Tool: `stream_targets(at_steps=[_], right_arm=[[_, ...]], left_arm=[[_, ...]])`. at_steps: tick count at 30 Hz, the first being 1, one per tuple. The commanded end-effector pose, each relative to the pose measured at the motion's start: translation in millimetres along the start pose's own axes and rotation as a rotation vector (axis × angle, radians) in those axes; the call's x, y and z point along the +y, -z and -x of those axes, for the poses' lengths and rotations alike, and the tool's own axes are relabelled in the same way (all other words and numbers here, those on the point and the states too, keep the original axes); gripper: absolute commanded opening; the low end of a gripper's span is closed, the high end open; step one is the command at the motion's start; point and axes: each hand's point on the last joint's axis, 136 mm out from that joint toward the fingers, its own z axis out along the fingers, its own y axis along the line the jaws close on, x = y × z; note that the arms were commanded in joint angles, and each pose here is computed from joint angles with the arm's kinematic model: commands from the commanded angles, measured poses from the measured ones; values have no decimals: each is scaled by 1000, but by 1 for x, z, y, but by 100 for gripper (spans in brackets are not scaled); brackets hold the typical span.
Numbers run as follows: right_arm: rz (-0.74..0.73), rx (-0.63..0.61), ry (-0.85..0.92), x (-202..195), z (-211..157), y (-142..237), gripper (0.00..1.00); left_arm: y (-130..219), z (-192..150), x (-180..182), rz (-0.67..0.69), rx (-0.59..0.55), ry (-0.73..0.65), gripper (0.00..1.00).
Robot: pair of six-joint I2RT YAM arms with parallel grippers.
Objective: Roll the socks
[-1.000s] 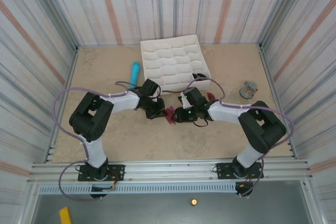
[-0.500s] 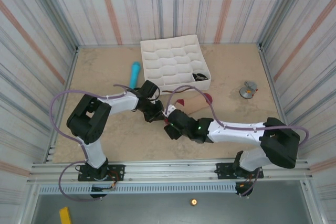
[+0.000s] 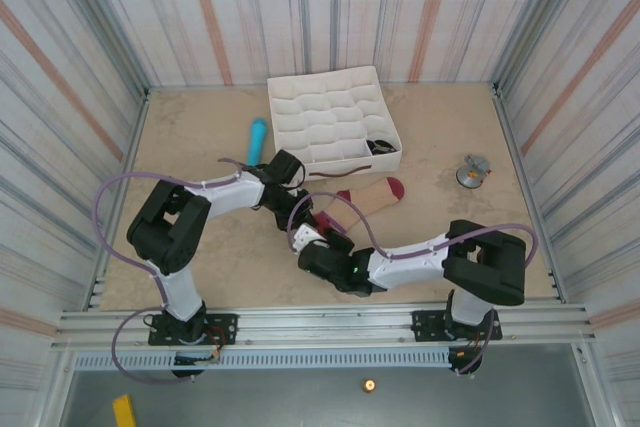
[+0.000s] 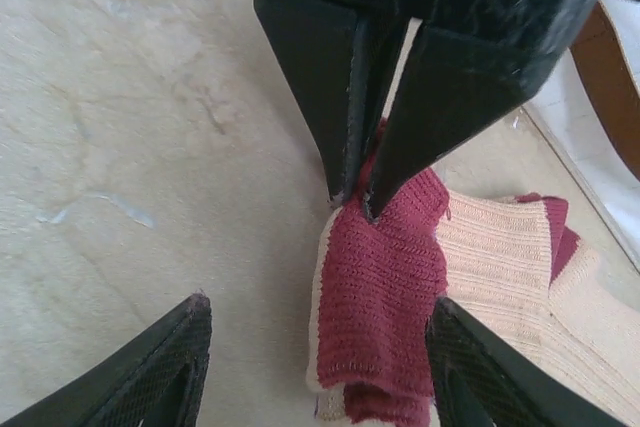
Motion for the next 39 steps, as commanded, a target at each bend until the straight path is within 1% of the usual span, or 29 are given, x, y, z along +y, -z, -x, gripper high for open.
stream_targets(at_steps=[1,7,11,13,14,16,19,20,21,22,24,25,26,29,30,34,39], right_arm=[[-49,15,27,-1,-11,-9,59],[-80,35,32,1,-25,-17,55],[-93,49,42,2,-29,-22,49],[-93,57,43,4,-32,-23,43],[-91,60,45,4,-33,-24,40],[-80,66,45,6,-35,-25,31],[-56,78,28,9,-40,-26,9],[-39,86,18,10,-42,-26,3],[-26,90,6,11,-43,-27,0],[-12,92,-8,11,-44,-27,0],[28,94,-33,14,-45,-26,0],[53,96,-50,15,-45,-26,0],[71,97,-69,15,-46,-26,0],[136,105,-123,18,-49,-25,0],[157,108,-142,18,-49,-25,0],[241,113,-230,19,-52,-23,0],[310,110,-361,12,-52,-19,0]], left_arm=[[7,-2,-2,-8,19,-1,0],[9,-2,-1,-5,31,-10,0],[10,-1,0,-3,34,-12,0],[10,-1,1,-2,34,-11,0],[11,0,0,-5,33,-12,0],[11,-1,1,-5,33,-14,0],[14,1,0,-11,24,-13,0],[14,1,-1,-15,22,-13,0],[15,1,-1,-18,19,-13,0],[16,1,-2,-22,13,-15,3],[20,2,-4,-29,-3,-20,14],[22,2,-5,-32,-14,-22,23],[24,3,-5,-34,-24,-24,35],[33,5,-12,-68,-60,-31,49],[35,5,-12,-74,-72,-32,51],[46,7,-20,-109,-106,-47,54],[55,8,-24,-119,-147,-65,55]])
